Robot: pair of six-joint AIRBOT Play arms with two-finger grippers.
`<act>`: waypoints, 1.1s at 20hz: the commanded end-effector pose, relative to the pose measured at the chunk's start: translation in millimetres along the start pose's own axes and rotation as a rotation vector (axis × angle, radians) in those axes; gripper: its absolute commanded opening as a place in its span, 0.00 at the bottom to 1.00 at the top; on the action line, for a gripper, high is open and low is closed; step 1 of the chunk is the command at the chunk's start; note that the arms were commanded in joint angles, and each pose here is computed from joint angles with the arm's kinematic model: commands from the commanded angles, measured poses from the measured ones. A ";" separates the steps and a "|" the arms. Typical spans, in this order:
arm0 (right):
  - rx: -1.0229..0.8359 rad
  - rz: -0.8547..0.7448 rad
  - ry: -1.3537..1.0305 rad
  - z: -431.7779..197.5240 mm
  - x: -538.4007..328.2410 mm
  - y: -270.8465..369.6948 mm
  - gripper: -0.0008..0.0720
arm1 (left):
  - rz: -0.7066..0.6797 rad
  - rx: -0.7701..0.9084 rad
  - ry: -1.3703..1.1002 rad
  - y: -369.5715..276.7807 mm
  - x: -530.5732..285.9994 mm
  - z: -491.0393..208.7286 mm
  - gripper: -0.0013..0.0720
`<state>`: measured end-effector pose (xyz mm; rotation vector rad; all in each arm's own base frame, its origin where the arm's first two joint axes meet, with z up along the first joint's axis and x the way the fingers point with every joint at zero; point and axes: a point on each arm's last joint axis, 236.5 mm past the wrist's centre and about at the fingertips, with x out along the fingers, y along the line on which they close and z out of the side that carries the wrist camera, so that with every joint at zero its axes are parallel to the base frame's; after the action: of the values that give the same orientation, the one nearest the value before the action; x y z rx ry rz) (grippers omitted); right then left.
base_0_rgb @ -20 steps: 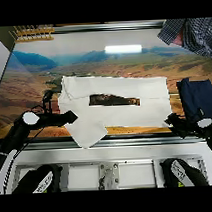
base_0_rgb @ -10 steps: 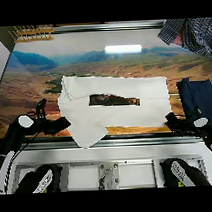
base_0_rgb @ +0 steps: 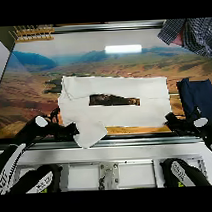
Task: Fold the clothes and pants, and hang the long-sleeved shirts on hangers.
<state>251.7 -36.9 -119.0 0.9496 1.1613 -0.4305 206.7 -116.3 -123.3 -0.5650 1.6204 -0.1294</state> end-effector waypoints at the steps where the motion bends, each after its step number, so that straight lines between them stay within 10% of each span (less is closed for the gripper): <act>1: -0.009 0.000 0.008 -1.7 -0.2 0.2 0.02 | 0.007 0.051 0.005 -20.0 7.4 7.4 0.13; 10: -0.414 -0.253 0.211 -13.4 -77.6 -29.3 0.02 | 0.089 0.119 0.030 12.2 -84.2 -42.1 0.02; 22: -0.478 -0.289 0.244 -17.9 -120.5 -17.9 0.02 | 0.006 0.144 -0.091 -21.9 -135.7 -54.0 0.02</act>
<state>173.2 -50.9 -27.8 0.4483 1.5541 -0.2584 138.2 -91.0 8.4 -0.4586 1.5524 -0.2001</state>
